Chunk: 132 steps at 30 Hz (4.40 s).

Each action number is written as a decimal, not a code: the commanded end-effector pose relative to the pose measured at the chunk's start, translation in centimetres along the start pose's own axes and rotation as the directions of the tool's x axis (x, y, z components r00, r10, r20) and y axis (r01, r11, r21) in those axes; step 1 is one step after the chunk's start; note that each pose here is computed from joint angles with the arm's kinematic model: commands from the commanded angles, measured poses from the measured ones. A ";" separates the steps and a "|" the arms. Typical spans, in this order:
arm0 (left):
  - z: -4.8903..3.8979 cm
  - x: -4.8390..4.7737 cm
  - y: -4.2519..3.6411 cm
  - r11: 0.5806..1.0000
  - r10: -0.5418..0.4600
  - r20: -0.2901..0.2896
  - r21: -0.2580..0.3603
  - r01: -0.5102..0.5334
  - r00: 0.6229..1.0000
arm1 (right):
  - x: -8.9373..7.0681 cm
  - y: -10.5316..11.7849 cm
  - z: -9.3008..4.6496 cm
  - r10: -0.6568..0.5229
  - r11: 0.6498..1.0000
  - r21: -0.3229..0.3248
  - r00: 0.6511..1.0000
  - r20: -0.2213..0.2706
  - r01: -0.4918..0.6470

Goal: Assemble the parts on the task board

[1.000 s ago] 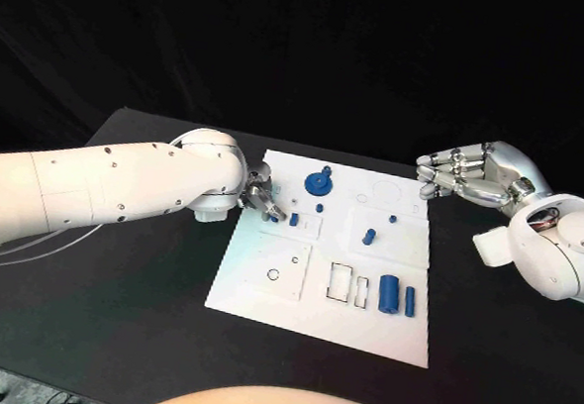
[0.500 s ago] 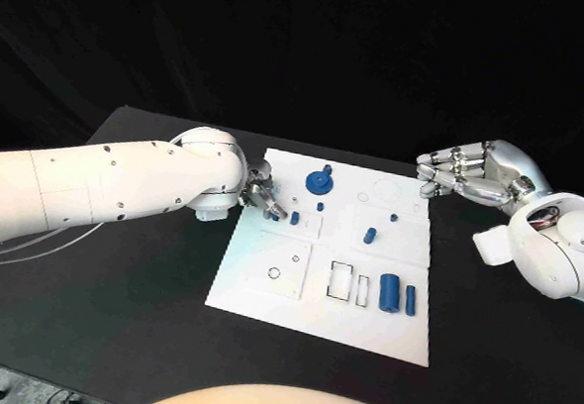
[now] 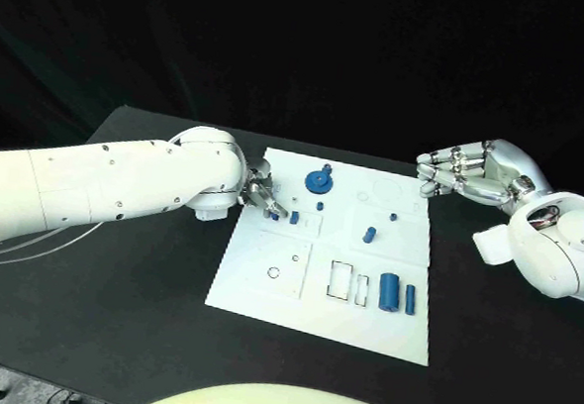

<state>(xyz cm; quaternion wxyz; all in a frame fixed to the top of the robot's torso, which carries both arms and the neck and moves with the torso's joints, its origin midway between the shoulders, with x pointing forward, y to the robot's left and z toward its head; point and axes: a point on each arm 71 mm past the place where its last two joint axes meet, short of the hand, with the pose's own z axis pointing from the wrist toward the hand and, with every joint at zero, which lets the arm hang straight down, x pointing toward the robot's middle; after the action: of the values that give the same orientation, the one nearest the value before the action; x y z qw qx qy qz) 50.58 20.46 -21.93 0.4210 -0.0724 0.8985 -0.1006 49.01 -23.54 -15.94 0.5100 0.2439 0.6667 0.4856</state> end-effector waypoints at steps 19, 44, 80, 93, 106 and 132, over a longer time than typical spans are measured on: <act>-0.22 0.09 -0.27 0.999 -0.034 -0.002 0.024 0.034 0.999 | 0.2 0.0 0.1 0.001 1.000 -0.002 1.000 -0.010 -0.001; -1.76 -2.70 -0.19 0.980 -0.174 0.174 0.123 0.154 0.969 | 0.0 -0.5 0.2 0.000 1.000 0.009 1.000 -0.004 0.000; 0.65 0.74 -7.27 0.798 0.162 0.465 0.458 -0.392 0.871 | 0.3 -1.1 0.2 -0.014 1.000 0.009 1.000 0.005 0.014; 1.66 0.92 -7.17 0.819 0.223 0.420 0.409 -0.403 0.880 | 0.3 -1.1 0.1 -0.014 1.000 0.008 1.000 0.006 0.014; 2.20 0.74 -7.09 0.827 0.210 0.407 0.411 -0.383 0.889 | 0.4 -1.1 0.2 -0.013 1.000 0.006 1.000 0.003 0.013; 2.71 1.14 -7.38 0.833 0.223 0.355 0.414 -0.366 0.908 | 0.5 -1.0 0.2 -0.011 1.000 0.006 1.000 -0.003 0.011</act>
<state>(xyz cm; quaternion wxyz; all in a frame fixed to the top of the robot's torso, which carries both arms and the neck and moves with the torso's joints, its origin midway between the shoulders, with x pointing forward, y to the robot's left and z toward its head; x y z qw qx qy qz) 52.38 12.84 -22.34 0.5795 0.1540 0.7638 -0.2390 49.22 -23.53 -17.16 0.5096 0.2460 0.6713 0.4787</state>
